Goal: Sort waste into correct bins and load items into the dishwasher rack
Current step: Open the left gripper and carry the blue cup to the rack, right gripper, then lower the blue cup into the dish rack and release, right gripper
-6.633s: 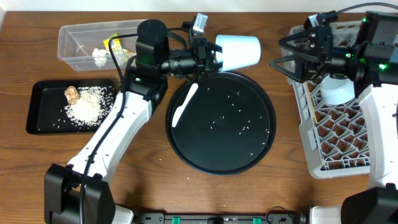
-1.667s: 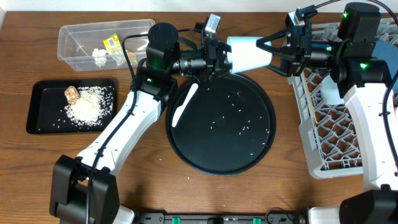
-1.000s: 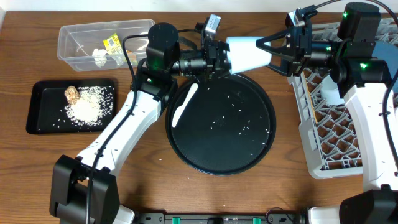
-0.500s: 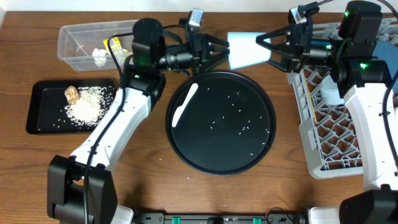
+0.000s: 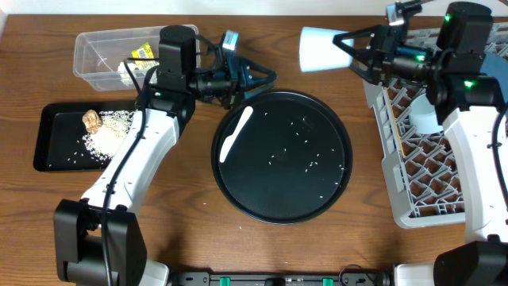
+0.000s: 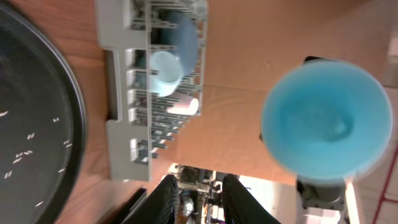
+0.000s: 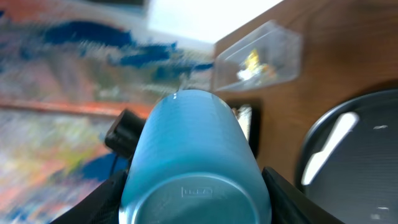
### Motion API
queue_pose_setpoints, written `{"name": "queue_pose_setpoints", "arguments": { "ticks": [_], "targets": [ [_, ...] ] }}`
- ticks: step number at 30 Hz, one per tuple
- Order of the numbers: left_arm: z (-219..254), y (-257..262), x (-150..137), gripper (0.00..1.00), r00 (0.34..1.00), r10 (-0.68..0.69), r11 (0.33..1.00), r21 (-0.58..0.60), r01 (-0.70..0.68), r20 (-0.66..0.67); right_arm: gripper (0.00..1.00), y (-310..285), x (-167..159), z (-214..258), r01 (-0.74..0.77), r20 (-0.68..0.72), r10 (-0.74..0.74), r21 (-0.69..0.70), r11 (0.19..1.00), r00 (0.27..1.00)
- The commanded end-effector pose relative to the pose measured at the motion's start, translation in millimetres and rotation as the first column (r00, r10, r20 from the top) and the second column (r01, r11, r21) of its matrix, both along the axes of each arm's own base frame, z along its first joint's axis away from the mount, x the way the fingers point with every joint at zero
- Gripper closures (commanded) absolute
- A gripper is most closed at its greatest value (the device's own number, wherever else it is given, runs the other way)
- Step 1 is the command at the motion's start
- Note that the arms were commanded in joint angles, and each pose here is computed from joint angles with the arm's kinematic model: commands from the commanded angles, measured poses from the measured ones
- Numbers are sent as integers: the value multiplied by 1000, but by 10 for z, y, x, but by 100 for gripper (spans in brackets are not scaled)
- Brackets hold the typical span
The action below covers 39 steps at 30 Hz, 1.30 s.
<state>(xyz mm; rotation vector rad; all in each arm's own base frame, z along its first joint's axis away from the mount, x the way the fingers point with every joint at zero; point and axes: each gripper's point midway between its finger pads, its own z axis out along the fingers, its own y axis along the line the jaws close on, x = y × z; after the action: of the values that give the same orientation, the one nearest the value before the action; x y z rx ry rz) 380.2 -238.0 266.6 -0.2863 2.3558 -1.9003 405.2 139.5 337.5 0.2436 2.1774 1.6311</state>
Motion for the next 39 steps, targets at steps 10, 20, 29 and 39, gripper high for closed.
{"name": "queue_pose_setpoints", "arguments": {
  "ticks": [10,20,29,39],
  "targets": [
    [-117,104,-41,74,994,-36,997,67,29,102,67,-1402,78,-616,386,2,-490,-619,684,872],
    [-135,106,-52,74,993,-42,997,72,34,110,66,-2816,-423,-526,498,52,-789,-801,333,612],
    [-173,110,-76,73,991,-54,995,85,44,123,66,-3856,-904,-509,542,135,-938,-838,64,319],
    [-318,144,-143,73,992,-68,989,137,52,109,65,-4631,-1063,-954,532,84,-989,-846,-8,119]
  ]
}}
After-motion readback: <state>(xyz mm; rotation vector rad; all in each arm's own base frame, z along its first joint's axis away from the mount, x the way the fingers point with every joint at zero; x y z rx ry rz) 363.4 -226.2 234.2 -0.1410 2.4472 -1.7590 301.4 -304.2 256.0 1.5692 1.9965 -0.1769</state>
